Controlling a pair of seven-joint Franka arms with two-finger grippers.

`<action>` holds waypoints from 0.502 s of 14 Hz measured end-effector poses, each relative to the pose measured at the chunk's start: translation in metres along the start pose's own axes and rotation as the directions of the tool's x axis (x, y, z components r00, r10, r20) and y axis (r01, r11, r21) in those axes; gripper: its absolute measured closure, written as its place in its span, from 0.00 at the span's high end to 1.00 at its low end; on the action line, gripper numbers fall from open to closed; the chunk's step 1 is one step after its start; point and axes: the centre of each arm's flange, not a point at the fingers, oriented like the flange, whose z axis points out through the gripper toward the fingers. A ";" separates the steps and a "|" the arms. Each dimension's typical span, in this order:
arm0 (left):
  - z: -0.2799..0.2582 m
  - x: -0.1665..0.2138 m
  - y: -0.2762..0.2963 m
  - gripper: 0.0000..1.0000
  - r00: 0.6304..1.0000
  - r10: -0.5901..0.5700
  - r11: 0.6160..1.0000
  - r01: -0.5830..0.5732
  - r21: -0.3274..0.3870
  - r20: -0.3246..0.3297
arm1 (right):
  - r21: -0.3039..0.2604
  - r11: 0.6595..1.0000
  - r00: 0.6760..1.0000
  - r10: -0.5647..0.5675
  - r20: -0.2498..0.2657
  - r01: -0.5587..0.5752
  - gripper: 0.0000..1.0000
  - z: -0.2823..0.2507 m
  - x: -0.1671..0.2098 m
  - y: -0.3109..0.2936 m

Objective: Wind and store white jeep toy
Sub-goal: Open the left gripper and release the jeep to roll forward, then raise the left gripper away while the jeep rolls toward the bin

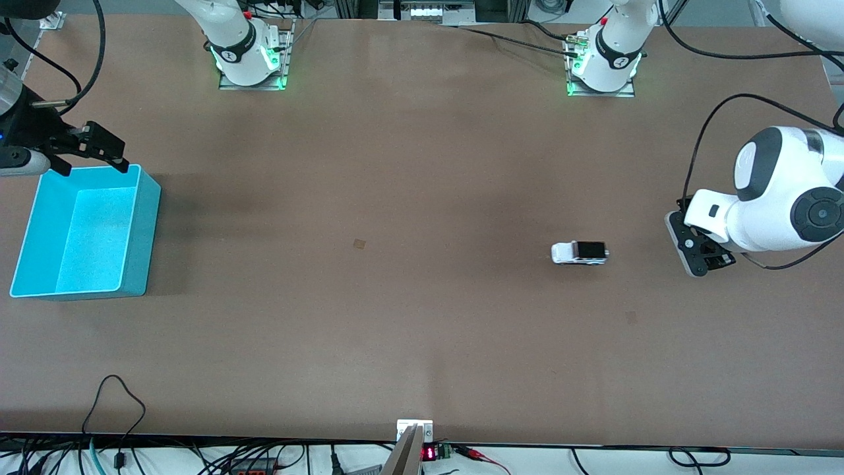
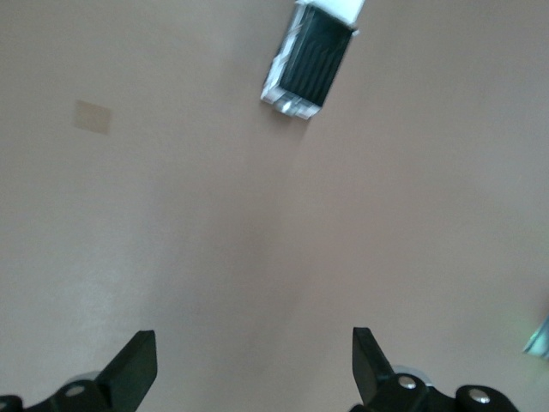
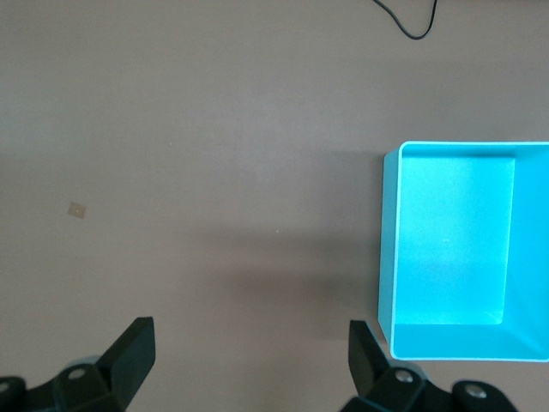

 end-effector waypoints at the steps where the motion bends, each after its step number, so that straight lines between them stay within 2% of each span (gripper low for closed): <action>1: -0.014 0.006 0.004 1.00 0.999 -0.044 0.999 0.044 0.010 -0.006 | 0.000 1.000 1.000 -0.004 -0.001 0.004 1.00 0.000 0.000 -0.002; 4: -0.059 0.015 0.009 1.00 0.980 -0.193 0.980 0.194 0.046 -0.040 | 0.000 1.000 1.000 -0.021 -0.010 0.021 1.00 -0.006 0.001 -0.012; 7: -0.109 0.040 0.037 1.00 0.940 -0.331 0.934 0.338 0.117 -0.080 | 0.000 1.000 1.000 -0.026 -0.011 0.026 1.00 -0.006 0.001 -0.015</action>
